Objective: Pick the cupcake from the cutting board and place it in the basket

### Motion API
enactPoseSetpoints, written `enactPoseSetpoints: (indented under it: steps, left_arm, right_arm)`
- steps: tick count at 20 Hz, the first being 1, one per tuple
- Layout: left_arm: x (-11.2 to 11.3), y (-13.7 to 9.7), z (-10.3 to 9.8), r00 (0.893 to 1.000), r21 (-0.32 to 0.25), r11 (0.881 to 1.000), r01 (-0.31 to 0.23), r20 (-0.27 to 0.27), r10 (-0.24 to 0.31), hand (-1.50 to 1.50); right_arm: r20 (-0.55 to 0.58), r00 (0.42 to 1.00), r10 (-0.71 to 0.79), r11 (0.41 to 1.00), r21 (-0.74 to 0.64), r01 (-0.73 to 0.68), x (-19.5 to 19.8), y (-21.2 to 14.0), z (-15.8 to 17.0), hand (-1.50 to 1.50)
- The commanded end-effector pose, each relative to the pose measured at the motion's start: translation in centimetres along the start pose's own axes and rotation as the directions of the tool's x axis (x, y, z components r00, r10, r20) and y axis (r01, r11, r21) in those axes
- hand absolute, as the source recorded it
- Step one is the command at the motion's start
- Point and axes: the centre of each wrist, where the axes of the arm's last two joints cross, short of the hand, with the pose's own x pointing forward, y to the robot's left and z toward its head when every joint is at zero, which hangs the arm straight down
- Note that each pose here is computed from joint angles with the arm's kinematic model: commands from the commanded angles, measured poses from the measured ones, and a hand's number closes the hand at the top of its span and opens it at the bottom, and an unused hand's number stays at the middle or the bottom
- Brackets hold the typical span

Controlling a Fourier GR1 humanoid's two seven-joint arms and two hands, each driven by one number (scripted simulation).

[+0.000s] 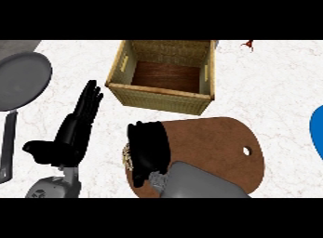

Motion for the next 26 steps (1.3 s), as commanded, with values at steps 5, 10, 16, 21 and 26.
enactPoseSetpoints:
  steps: [5, 10, 16, 21, 26]
  left_arm:
    - [-0.1, 0.3, -0.2, 1.000, -0.002, 1.000, 0.007, -0.007, -0.007, 0.00]
    - [-0.8, -0.6, -0.7, 0.999, 0.032, 0.999, -0.004, -0.039, 0.006, 0.00]
    - [-1.4, 1.5, 0.7, 0.999, 0.065, 0.998, 0.003, -0.032, -0.001, 0.00]
    - [-2.6, 1.9, 1.3, 0.999, 0.095, 0.995, 0.012, -0.047, -0.007, 0.00]
    - [-0.9, 3.1, 1.8, 0.999, 0.117, 0.993, 0.028, -0.049, -0.023, 0.00]
  right_arm:
    - [0.123, 0.959, -0.254, 0.950, -0.153, 0.271, 4.0, -4.3, 2.1, 1.50]
    - [0.298, 0.870, -0.392, 0.850, -0.245, 0.467, 5.9, -6.9, 4.0, 1.50]
    - [0.376, 0.782, -0.497, 0.756, -0.256, 0.603, 8.2, -11.6, 6.7, 1.50]
    - [0.341, 0.768, -0.543, 0.737, -0.245, 0.630, 9.1, -13.5, 7.4, 1.50]
    - [0.233, 0.820, -0.523, 0.756, -0.318, 0.573, 9.9, -14.8, 6.4, 1.50]
